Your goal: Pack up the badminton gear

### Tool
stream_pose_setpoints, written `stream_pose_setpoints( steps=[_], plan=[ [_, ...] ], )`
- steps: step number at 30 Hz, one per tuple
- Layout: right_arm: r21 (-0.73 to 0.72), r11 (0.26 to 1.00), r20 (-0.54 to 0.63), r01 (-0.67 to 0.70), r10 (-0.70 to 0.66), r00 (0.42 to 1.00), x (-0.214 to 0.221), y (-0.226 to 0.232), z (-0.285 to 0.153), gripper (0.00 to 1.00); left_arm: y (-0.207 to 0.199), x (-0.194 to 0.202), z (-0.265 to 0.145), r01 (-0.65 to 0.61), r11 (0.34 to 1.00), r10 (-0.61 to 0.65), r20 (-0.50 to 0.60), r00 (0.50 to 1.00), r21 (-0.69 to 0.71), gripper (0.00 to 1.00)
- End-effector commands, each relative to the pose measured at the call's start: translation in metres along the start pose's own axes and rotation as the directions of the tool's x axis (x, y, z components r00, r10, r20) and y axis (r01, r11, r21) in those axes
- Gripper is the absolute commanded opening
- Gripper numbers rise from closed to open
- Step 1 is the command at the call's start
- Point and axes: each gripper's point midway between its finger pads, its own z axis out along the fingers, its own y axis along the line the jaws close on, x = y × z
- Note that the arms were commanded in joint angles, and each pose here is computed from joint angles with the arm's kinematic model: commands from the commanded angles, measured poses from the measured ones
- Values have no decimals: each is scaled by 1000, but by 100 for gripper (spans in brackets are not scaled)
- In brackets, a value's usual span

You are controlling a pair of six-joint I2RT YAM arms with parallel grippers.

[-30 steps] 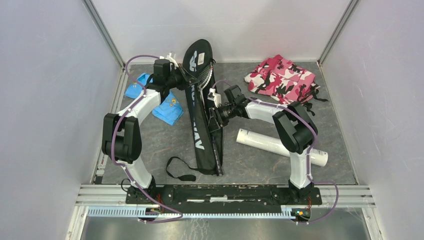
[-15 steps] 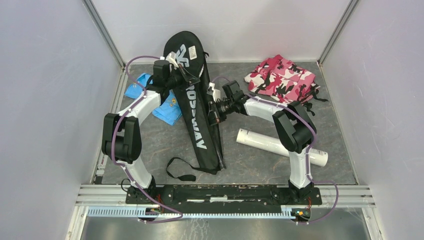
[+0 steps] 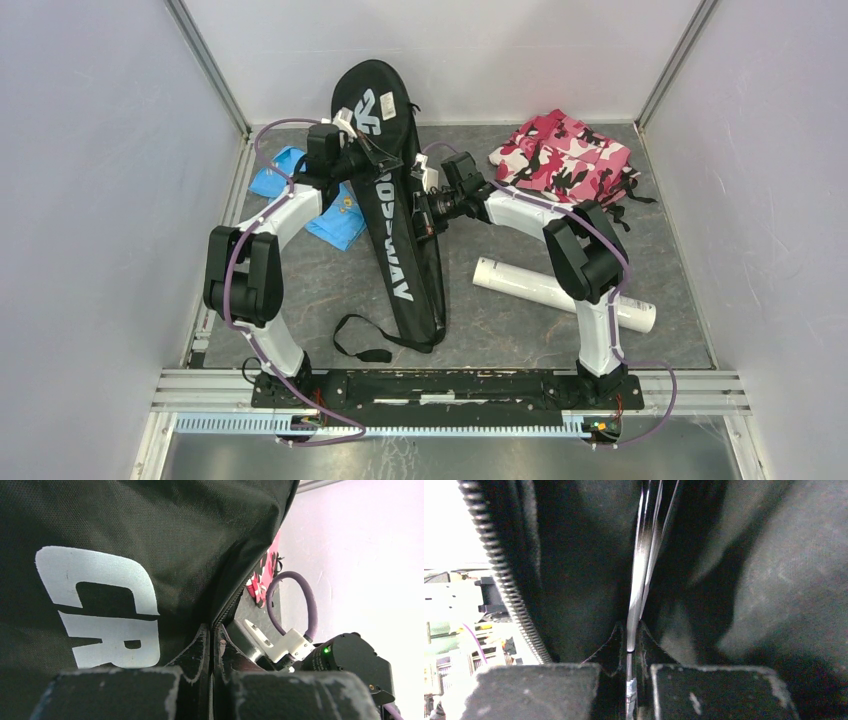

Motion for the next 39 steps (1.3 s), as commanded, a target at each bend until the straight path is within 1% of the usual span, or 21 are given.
stream_pose_setpoints(
  steps=[1,6,9,11,16,22,25,28,31,34,39],
  plan=[
    [-43,982,137,183,-176,975,-48,24,0,0,-23,0,-5,58,996,-57,-12,998,73,2],
    [-43,984,128,174,-167,978,-40,22,5,3,-26,-4,-2,77,993,-77,-10,997,84,2],
    [-49,983,110,174,-168,980,-32,24,10,8,-28,-9,0,78,993,-78,-3,997,90,2],
    [-51,983,100,178,-173,980,-28,25,11,13,-30,-15,-1,73,993,-74,8,997,95,2],
    [-5,966,88,257,-256,963,-30,26,-2,33,-29,-30,-5,50,994,-54,41,998,99,2],
    [84,919,88,386,-393,915,-41,31,-33,65,-30,-43,-14,2,994,-10,67,998,109,2],
    [139,875,87,463,-477,875,-47,37,-53,73,-32,-48,-19,-20,992,12,68,998,123,2],
    [198,817,90,541,-565,820,-55,44,-75,77,-35,-49,-22,-47,990,40,58,998,134,2],
    [267,767,111,583,-626,772,-67,49,-101,77,-42,-49,-24,-77,984,71,39,997,158,2],
    [333,730,151,597,-667,730,-83,53,-135,78,-50,-48,-26,-118,976,118,10,993,184,2],
    [406,695,197,593,-700,686,-102,50,-182,79,-60,-52,-31,-214,959,222,-22,975,185,2]
  ],
)
